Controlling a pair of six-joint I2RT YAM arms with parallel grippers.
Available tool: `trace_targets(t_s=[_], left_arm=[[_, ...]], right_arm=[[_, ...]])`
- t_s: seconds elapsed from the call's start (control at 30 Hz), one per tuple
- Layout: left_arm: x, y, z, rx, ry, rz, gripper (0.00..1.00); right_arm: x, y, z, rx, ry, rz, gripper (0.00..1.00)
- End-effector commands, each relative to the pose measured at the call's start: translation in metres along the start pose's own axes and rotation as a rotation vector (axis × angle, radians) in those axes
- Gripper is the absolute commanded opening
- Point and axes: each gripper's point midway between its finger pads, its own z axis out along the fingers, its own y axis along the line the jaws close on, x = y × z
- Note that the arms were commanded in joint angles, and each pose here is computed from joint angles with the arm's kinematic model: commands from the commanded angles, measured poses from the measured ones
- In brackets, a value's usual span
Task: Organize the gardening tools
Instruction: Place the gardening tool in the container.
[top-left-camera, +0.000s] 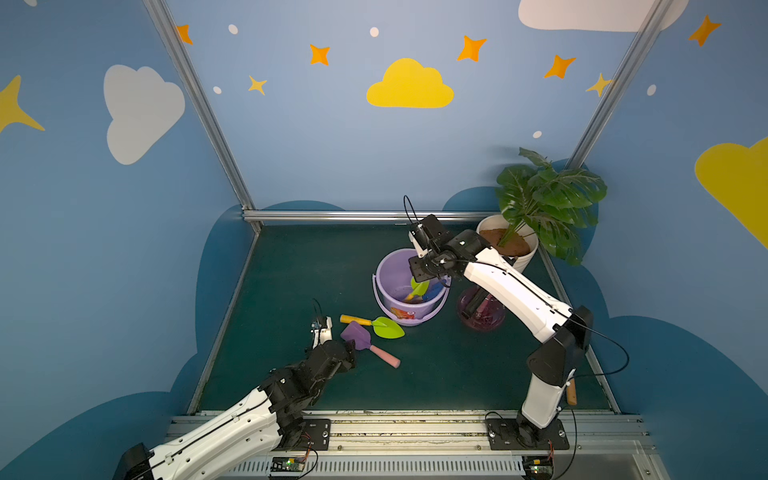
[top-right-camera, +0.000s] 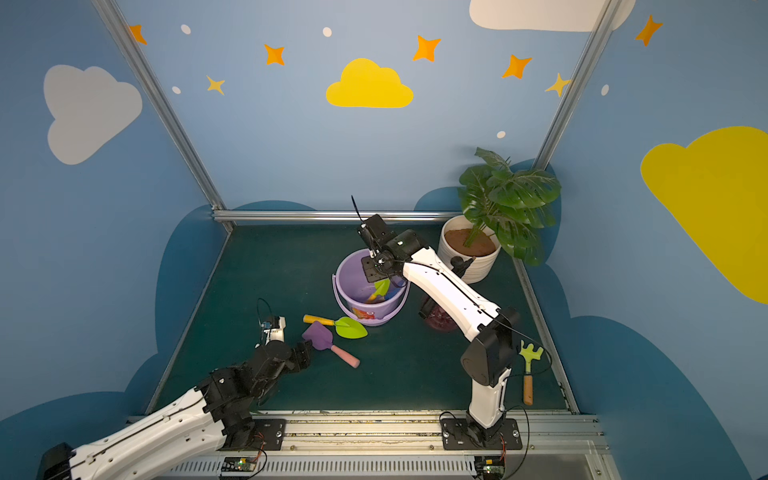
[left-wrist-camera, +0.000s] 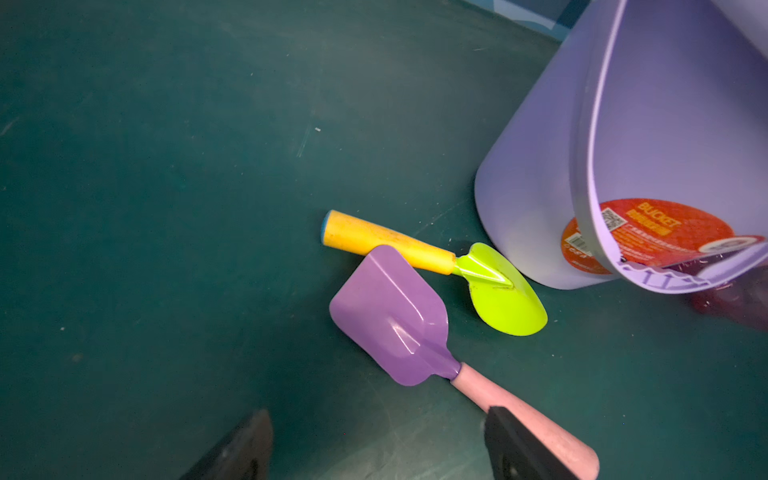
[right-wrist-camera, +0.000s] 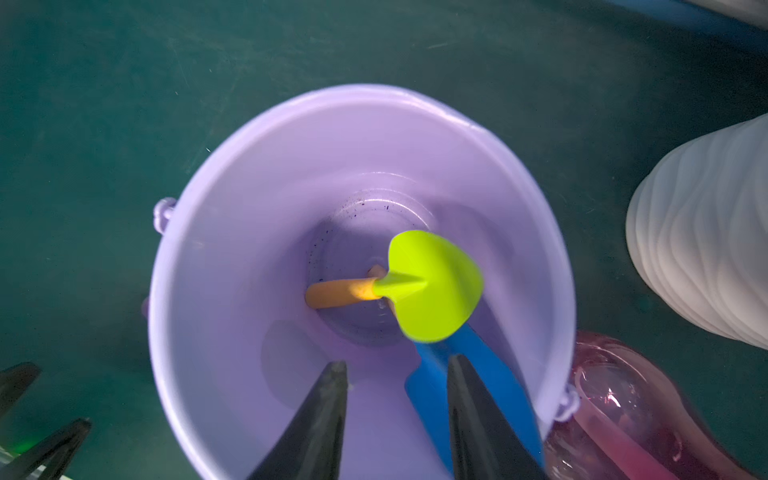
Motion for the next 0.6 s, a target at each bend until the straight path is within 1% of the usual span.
trace_targets(t_s=[0.0,0.13,0.33,0.43,0.57], left_arm=[[0.014,0.013,0.003,-0.028,0.052,-0.117,0.85],[0.021,0.021,0.008,-0.038,0.067,-0.204,0.84],[0.031,0.024,0.022,0.007,0.086,-0.344,0.79],[0.03,0.027,0.027,0.008,0.079,-0.377,0.76],[0.026,0.027,0.032,0.025,0.062,-0.392,0.74]], right_arm=[[0.002,-0.008,-0.023,-0.004,-0.025,0.021,0.44],[0.003,-0.01,-0.034,-0.013,-0.044,0.03,0.44],[0.003,-0.004,-0.04,-0.063,-0.089,0.004,0.44],[0.002,-0.004,-0.042,-0.071,-0.112,0.003,0.43],[0.001,-0.005,-0.043,-0.07,-0.117,0.004,0.42]])
